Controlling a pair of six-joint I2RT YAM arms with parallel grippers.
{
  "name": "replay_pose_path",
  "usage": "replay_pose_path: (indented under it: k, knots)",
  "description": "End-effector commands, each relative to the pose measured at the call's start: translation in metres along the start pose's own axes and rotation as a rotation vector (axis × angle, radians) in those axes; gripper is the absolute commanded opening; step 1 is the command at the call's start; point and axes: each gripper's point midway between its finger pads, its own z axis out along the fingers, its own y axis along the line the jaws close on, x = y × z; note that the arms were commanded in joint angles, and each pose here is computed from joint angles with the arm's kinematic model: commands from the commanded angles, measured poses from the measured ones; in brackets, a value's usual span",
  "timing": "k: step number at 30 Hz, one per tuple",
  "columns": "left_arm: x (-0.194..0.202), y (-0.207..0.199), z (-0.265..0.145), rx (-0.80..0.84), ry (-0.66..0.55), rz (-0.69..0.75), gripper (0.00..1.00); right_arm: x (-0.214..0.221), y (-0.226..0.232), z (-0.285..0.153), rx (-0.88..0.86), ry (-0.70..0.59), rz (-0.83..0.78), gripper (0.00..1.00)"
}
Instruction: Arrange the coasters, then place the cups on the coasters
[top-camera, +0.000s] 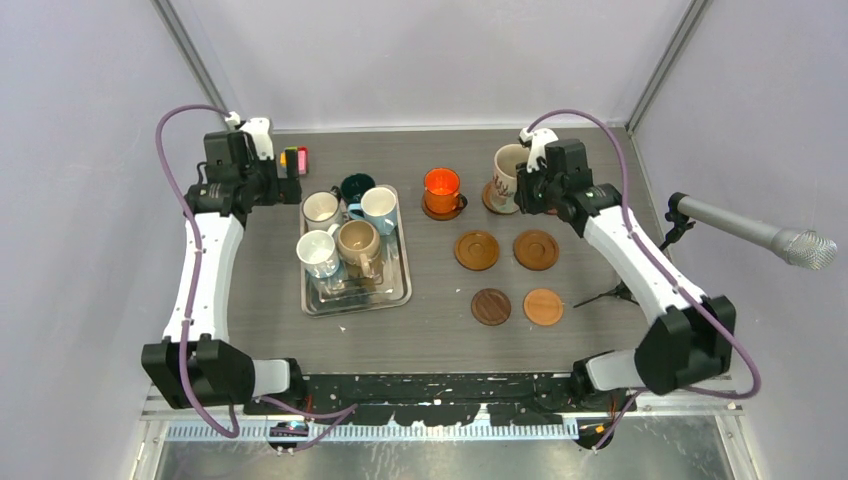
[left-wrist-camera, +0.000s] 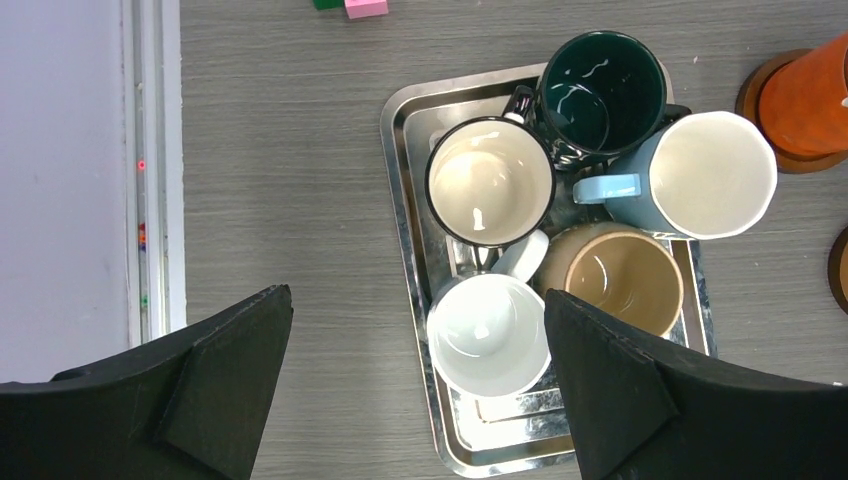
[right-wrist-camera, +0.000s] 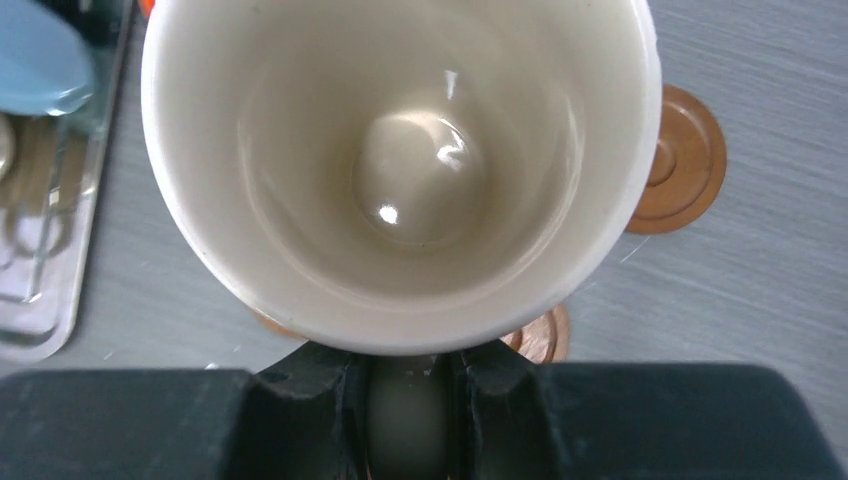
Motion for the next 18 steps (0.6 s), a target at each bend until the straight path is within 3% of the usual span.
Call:
replay_pose_path:
  k: [1,8,18]
  knots:
    - [-0.022,0.000,-0.003,0.010,-0.039,-0.005,1.00,-0.072,-0.024,0.028,0.050,-0.281,-0.076,0.00]
    - [-0.027,0.002,-0.002,0.006,-0.036,0.003,1.00,-0.089,-0.044,0.068,0.064,-0.407,-0.078,0.00]
    - [-0.028,0.004,-0.001,-0.004,-0.025,0.016,1.00,-0.069,-0.047,0.105,0.035,-0.383,-0.116,0.00]
